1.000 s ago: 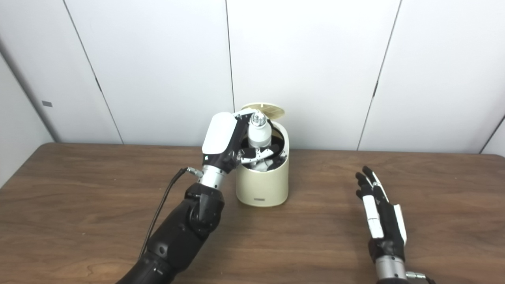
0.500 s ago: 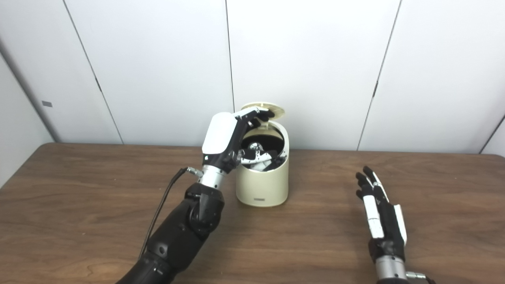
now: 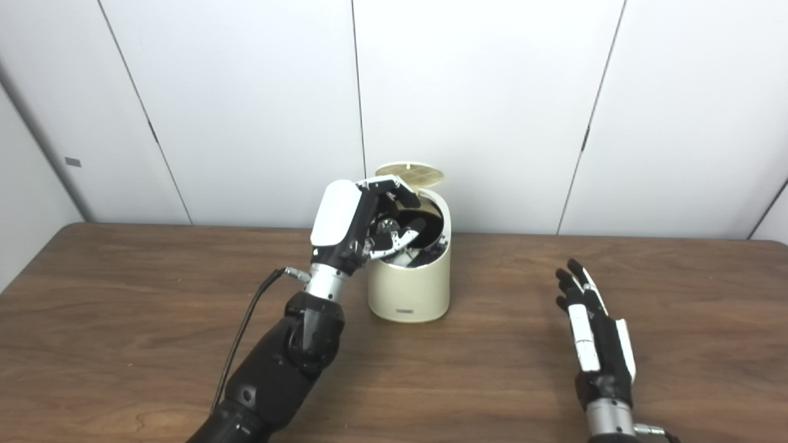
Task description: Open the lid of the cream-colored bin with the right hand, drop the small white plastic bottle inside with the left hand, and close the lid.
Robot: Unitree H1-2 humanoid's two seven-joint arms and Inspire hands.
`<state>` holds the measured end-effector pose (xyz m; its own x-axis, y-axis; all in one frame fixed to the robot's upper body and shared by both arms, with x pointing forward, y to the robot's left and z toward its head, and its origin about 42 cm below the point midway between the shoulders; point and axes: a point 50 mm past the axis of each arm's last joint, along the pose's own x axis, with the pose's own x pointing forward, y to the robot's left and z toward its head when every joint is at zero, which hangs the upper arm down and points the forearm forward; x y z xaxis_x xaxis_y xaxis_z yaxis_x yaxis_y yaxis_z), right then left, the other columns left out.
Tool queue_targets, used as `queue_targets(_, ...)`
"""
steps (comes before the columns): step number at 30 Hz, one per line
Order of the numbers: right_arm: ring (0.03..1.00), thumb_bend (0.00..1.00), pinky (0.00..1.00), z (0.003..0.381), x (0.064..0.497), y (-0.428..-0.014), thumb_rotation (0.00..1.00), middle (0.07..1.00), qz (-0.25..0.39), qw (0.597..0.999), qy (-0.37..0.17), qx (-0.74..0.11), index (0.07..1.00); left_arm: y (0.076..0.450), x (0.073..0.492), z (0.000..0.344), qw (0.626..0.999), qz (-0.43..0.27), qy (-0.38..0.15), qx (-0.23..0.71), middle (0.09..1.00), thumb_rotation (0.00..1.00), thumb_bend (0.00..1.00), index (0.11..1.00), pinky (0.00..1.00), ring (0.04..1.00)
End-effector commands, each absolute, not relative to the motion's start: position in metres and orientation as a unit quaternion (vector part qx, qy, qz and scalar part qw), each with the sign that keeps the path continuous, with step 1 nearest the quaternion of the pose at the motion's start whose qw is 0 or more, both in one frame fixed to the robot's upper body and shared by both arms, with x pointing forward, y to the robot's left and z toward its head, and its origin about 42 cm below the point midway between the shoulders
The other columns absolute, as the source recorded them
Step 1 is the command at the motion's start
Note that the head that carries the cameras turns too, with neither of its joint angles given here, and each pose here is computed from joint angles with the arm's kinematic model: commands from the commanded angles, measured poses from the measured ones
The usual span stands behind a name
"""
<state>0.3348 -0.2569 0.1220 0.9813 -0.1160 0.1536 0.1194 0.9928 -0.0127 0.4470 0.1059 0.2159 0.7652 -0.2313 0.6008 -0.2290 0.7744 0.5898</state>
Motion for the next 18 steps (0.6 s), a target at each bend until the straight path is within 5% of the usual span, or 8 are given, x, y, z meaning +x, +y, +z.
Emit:
queue_targets(1, 0.924, 0.64, 0.89, 0.095, 0.322, -0.253, 0.88, 0.884, -0.064, 0.997, -0.043, 0.001, 0.907, 0.105, 0.453, 0.242, 0.864, 0.025, -0.391, 0.316, 0.528, 0.00, 0.50, 0.481, 0.43, 0.416)
queue_targets(7, 0.922, 0.63, 0.89, 0.095, 0.322, -0.253, 0.88, 0.886, -0.062, 0.997, -0.044, -0.001, 0.912, 0.108, 0.447, 0.249, 0.856, 0.047, -0.419, 0.300, 0.506, 0.00, 0.50, 0.507, 0.35, 0.378)
queue_targets(18, 0.919, 0.60, 0.88, 0.096, 0.321, -0.255, 0.91, 0.881, -0.066, 0.997, -0.043, -0.009, 0.905, 0.140, 0.420, 0.276, 0.879, 0.048, -0.409, 0.239, 0.514, 0.00, 0.48, 0.486, 0.34, 0.419)
